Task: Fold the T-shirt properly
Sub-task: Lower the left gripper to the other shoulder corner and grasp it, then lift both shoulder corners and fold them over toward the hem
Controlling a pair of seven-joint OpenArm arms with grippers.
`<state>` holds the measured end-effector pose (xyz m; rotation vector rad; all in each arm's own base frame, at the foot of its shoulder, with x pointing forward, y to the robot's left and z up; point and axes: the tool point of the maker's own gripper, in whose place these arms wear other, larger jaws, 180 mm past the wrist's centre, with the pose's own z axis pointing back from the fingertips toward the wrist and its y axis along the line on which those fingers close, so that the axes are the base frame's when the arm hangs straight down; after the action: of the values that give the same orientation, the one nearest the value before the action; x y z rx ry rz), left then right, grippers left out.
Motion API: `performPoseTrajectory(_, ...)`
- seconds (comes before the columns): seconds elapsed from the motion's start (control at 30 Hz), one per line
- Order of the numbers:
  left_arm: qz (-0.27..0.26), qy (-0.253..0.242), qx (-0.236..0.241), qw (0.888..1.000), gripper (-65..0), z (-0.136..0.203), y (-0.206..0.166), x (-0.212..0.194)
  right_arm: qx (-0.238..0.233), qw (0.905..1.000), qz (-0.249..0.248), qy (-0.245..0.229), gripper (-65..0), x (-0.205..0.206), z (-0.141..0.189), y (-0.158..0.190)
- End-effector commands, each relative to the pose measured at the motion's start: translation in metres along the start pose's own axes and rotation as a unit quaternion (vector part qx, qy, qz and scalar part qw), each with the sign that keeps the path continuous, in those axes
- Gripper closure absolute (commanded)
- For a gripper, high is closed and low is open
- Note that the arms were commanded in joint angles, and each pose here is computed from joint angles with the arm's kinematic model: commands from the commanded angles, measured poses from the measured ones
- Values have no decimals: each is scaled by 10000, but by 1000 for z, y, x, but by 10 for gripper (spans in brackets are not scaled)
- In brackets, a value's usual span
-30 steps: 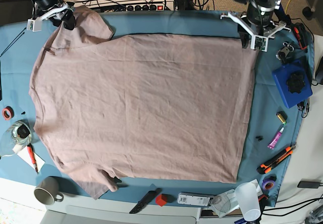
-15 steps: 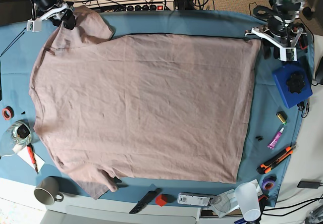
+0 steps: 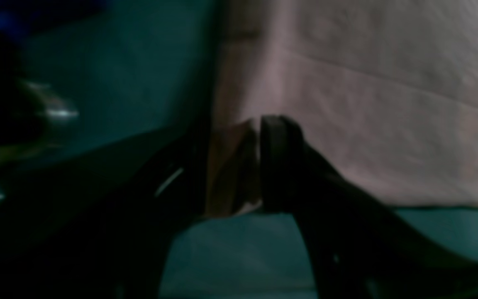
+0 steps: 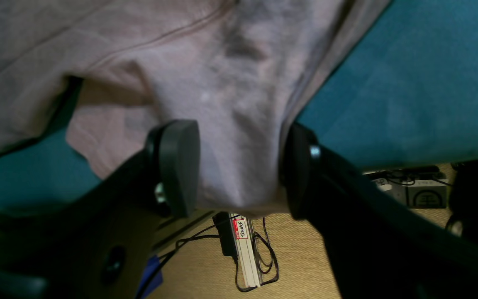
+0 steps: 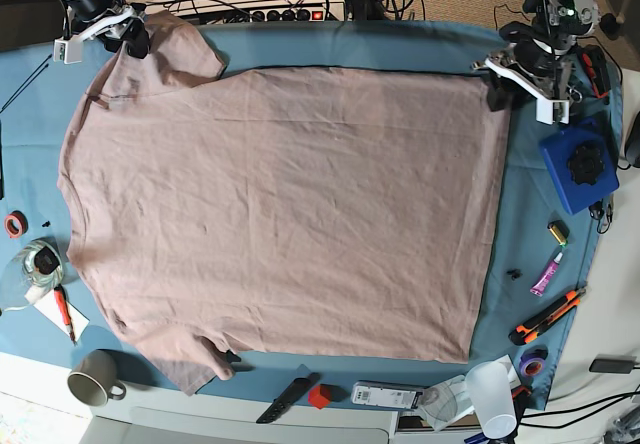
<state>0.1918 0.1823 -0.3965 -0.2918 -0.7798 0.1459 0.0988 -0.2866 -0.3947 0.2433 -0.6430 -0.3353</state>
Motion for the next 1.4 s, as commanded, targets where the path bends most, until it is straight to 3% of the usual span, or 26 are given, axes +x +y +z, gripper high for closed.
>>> performPoseTrajectory(0.0, 32, 19, -47, 10000, -207, 2, -1, 0, -359, 9964, -28, 770, -319, -33, 6, -15)
performPoseTrajectory(0.17, 303, 207, -359, 9987, -207, 1, -16, -11, -256, 9977, -91, 620, -314, -28, 5, -11)
performPoseTrajectory(0.27, 217, 200, -458, 9985, -203, 2, -19, -11, -257, 9979, -89, 587, -201, -26, 4, -11)
performPoseTrajectory(0.37, 219, 171, -455, 9986, -133, 2, -19, -10, -253, 9984, -83, 495, -85, -22, 3, -11)
performPoseTrajectory(0.5, 222, 47, -452, 9987, 0, 1, -19, -5, -273, 9987, -63, 428, 0, -19, 2, -12)
performPoseTrajectory(0.83, 56, 199, -517, 9984, 0, 7, -26, -4, -1, 9999, 7, 164, 0, -7, 6, -2)
performPoseTrajectory(1.03, -269, -38, -587, 9979, 0, 28, -41, 13, -72, 9982, 247, -546, 0, 30, 35, -6)
performPoseTrajectory(1.37, -540, 196, -356, 9977, 0, 53, -42, -3, -235, 9968, 20, -762, 0, 34, 82, -28)
